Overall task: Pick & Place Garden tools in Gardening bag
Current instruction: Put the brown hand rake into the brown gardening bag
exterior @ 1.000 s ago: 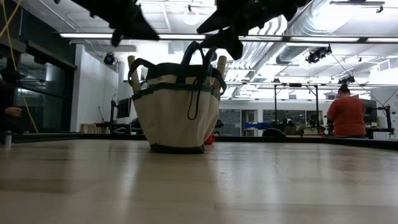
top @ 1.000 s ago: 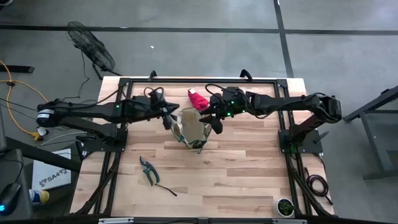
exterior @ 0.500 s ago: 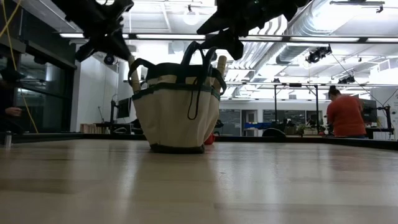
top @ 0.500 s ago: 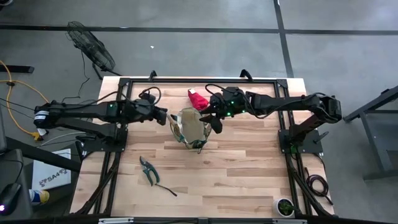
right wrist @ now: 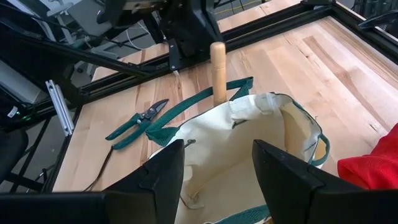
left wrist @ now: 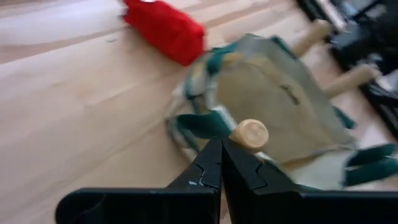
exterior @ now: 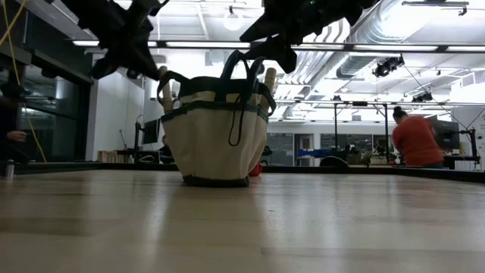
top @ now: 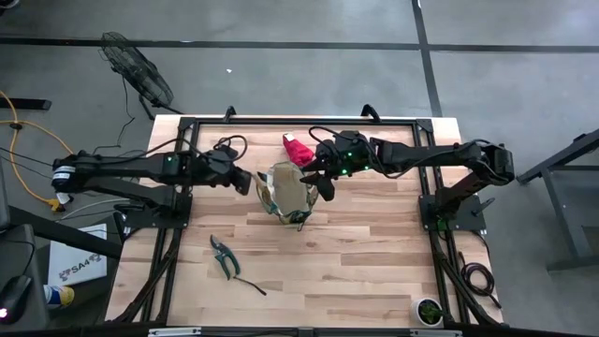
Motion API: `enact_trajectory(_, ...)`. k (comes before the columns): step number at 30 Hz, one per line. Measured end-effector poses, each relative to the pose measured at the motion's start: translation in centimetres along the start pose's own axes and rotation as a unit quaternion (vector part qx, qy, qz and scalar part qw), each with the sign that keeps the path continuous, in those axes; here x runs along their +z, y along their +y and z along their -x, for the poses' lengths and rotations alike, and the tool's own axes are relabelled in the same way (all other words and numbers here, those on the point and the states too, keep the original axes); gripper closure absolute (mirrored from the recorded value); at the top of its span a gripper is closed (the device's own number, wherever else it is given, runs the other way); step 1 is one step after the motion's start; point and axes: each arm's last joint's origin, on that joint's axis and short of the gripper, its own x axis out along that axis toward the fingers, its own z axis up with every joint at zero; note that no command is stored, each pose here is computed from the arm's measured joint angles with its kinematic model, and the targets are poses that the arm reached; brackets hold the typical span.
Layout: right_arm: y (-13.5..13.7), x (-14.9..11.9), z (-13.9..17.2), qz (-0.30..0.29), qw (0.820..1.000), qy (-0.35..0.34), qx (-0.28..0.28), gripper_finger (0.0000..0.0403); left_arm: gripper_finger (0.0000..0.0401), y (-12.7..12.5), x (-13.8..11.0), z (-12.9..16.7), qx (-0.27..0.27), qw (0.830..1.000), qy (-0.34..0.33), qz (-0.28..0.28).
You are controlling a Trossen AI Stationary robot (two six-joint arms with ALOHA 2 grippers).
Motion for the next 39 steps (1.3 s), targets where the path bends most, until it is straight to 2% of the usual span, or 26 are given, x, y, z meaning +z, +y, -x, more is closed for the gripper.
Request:
enact_trajectory(5,0.00,0.00,0.00,0.000,1.000,0.000,0.000,0.0221,0.0401,-0.81,0.28,-0.46,-0.043,0.999,0.001,-0.008)
enact_trajectory(16,-0.01,-0.07,0.00,-0.001,1.000,0.003,0.000,0.0221,0.0401,-0.91,0.49,-0.18,-0.052,0.999,-0.011,0.004)
enact_trajectory(20,-0.01,-0.07,0.00,-0.001,1.000,0.004,0.000,0.0221,0.0401,-1.03,0.73,0.16,-0.063,0.998,-0.025,-0.015)
enact_trajectory(24,-0.02,-0.09,0.00,-0.001,1.000,0.005,0.000,0.0221,0.0401,-0.95,0.67,0.07,-0.055,0.995,-0.028,-0.079)
enact_trajectory(28,-0.02,-0.10,0.00,-0.001,1.000,0.005,0.000,0.0221,0.0401,-0.97,0.73,0.10,-0.052,0.992,-0.035,-0.114)
enact_trajectory(34,-0.05,-0.21,0.00,-0.002,1.000,0.011,-0.001,0.0221,0.0401,-0.84,0.90,0.10,-0.025,0.991,-0.060,-0.113)
enact_trajectory(39,-0.09,-0.34,0.01,-0.004,1.000,0.017,-0.004,0.0221,0.0401,-0.85,0.83,0.10,-0.031,0.991,-0.052,-0.116)
